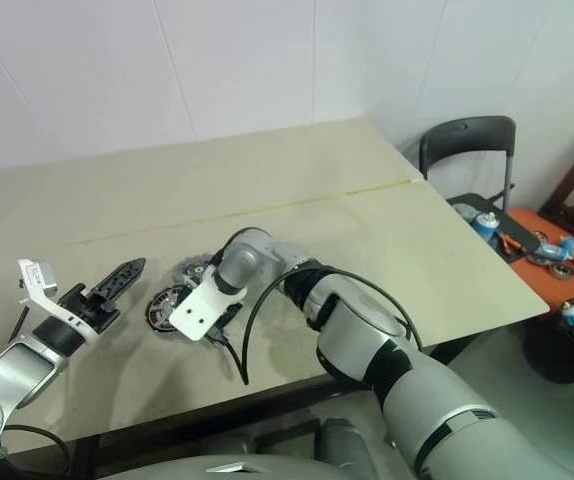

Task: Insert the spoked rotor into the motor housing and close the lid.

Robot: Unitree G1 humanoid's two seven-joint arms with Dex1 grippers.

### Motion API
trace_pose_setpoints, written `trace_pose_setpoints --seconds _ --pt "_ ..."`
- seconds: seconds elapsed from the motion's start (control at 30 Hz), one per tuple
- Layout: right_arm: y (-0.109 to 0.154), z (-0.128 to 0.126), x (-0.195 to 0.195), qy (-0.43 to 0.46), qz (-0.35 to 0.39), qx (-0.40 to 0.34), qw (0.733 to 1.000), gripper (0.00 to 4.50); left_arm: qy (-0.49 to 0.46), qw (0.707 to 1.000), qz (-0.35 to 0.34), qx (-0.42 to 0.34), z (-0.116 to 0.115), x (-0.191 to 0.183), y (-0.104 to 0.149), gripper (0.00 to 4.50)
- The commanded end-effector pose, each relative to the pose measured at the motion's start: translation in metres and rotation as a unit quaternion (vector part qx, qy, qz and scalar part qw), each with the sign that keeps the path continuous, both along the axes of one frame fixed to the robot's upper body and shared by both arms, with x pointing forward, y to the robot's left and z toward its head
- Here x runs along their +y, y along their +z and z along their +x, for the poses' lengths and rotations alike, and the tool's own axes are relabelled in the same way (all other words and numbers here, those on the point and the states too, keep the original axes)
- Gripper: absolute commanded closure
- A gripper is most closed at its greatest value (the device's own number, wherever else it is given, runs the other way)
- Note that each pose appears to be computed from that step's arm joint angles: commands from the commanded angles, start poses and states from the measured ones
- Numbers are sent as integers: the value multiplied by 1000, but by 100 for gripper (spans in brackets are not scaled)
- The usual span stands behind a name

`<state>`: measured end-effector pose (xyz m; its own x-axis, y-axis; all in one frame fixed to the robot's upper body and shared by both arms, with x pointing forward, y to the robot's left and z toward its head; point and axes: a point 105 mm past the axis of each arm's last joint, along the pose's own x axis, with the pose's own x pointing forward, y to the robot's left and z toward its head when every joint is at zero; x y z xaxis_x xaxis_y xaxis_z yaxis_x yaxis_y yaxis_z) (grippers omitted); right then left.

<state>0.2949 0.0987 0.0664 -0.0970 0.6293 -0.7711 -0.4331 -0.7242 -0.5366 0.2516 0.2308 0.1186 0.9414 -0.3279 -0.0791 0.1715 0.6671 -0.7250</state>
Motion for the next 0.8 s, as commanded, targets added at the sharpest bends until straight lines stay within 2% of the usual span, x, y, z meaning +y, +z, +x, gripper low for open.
trace_pose_setpoints --seconds 0.03,0.07,0.2,0.67,0.77,0.8 --pt "18 2 10 6 34 -13 999 127 -5 1000 0 -20 4 -2 11 222" --pt "20 2 12 5 45 -16 999 147 -5 1000 0 -20 4 -2 10 222" --pt "24 6 15 4 49 -35 998 279 -6 1000 -2 -18 6 -3 8 222" --pt "10 -6 9 36 16 -21 999 279 -2 1000 -13 -11 7 -8 -3 222" --pt "10 -8 9 40 20 -19 999 335 -1 1000 -14 -11 7 -8 -5 222" --pt "11 -8 10 39 21 -19 999 367 0 1000 -15 -11 7 -8 -5 222"
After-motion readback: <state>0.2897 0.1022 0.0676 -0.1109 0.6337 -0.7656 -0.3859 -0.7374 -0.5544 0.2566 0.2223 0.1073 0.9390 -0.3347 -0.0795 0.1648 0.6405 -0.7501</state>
